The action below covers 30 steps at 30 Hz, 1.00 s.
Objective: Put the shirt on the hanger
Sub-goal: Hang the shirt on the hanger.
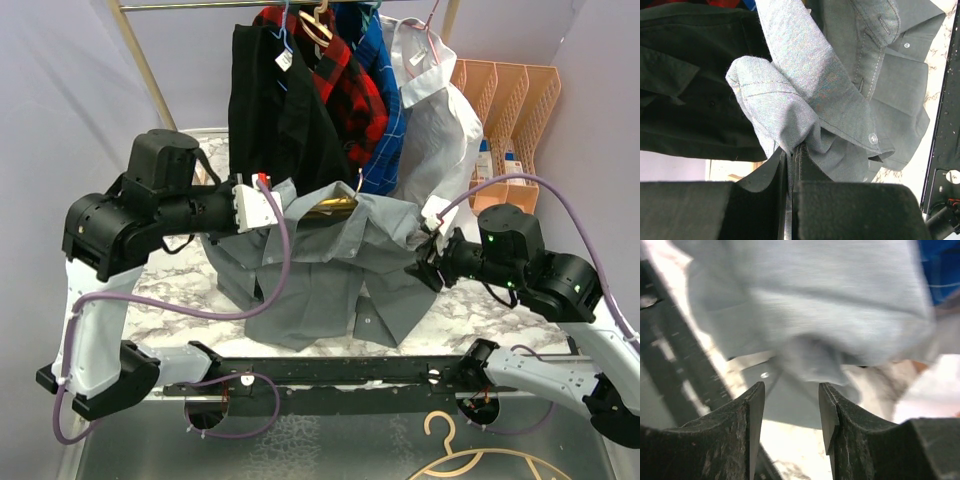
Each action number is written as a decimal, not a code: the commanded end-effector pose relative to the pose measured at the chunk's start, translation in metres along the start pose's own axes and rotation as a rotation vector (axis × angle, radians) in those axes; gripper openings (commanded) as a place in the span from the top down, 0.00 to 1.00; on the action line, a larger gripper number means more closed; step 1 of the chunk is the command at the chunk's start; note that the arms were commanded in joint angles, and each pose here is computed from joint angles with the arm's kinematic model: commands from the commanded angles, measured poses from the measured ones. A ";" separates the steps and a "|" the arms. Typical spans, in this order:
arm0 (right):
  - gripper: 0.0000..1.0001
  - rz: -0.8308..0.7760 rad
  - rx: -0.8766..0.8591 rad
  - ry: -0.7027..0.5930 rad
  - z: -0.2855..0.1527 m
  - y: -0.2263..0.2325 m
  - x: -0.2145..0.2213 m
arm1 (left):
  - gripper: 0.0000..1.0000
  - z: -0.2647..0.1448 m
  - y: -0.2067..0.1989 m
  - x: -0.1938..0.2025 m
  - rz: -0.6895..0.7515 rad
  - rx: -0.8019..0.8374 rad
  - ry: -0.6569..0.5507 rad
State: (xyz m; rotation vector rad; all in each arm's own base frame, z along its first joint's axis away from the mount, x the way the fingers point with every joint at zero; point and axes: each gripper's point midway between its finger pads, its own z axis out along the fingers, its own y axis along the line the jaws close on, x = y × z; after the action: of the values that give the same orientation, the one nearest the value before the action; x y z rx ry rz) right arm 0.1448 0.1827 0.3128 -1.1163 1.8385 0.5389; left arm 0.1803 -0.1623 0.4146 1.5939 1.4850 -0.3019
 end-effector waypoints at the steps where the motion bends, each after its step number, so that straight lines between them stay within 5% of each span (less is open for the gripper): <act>1: 0.52 -0.067 0.345 -0.112 -0.010 -0.062 -0.028 | 1.00 -0.015 0.001 -0.014 0.026 -0.057 -0.067; 8: 0.53 -0.068 0.340 -0.096 0.014 -0.065 -0.024 | 1.00 -0.023 -0.004 -0.012 0.025 -0.074 -0.066; 17: 0.53 -0.046 0.038 -0.099 0.024 -0.011 -0.020 | 1.00 -0.021 0.001 -0.005 0.034 -0.092 -0.027; 24: 0.98 -0.052 0.069 -0.174 0.023 -0.014 -0.021 | 1.00 -0.025 0.003 -0.012 0.033 -0.103 -0.048; 30: 0.99 -0.060 0.374 -0.039 0.014 -0.068 0.004 | 1.00 -0.028 0.003 -0.006 0.042 -0.122 -0.023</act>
State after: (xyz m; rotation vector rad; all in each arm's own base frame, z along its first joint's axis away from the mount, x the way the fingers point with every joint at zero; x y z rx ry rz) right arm 0.1828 0.1856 0.3102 -1.0017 1.7276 0.4053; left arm 0.1672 -0.1494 0.4170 1.5639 1.4865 -0.2693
